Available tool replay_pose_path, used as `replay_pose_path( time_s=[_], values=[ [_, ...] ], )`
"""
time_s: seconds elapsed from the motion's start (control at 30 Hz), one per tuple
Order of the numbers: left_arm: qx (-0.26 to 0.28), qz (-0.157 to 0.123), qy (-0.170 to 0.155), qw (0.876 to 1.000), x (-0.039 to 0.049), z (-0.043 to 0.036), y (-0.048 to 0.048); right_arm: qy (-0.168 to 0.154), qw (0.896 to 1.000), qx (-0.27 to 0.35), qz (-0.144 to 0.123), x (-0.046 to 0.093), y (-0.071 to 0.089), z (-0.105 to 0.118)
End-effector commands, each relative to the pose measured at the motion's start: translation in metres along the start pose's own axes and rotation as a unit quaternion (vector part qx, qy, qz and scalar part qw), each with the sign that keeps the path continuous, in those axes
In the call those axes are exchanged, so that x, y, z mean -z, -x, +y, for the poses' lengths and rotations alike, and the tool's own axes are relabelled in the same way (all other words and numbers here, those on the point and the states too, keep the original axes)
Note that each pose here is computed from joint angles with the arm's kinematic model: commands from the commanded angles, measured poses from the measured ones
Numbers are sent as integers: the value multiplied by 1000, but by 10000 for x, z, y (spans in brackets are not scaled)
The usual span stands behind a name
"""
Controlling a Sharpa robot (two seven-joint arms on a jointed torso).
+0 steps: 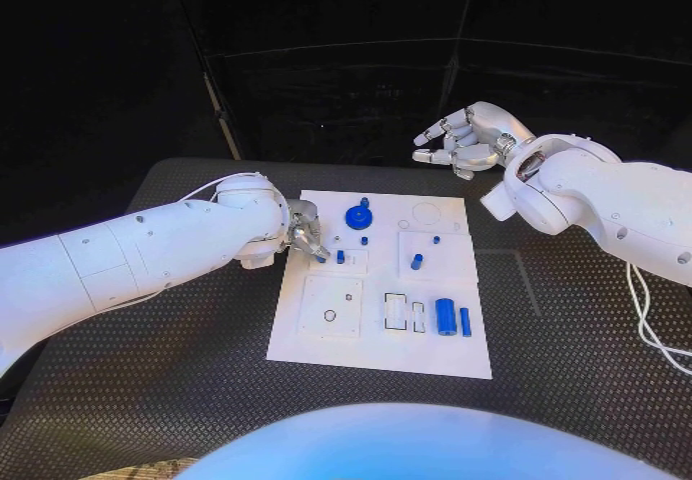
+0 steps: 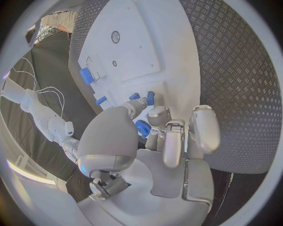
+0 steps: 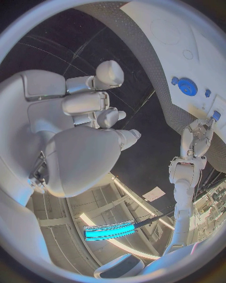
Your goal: Assemble the parts on the task board
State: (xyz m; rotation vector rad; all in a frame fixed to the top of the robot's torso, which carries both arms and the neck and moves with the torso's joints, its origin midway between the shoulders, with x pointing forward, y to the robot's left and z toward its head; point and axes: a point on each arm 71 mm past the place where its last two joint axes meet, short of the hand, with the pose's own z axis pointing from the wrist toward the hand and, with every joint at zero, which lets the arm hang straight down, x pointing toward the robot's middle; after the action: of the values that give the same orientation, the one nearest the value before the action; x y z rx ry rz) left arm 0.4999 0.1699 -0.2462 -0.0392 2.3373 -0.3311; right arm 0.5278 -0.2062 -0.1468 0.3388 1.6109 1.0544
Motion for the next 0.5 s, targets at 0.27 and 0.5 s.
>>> replay_pose_path(
  time_s=[0.27,0.5],
  values=[
    [-12,21,9,1000,-48,11,-51,4,1000,-1,2,-2,1,19],
    [-11,20,11,1000,-66,9,-43,4,1000,-1,1,-2,0,18]
  ],
)
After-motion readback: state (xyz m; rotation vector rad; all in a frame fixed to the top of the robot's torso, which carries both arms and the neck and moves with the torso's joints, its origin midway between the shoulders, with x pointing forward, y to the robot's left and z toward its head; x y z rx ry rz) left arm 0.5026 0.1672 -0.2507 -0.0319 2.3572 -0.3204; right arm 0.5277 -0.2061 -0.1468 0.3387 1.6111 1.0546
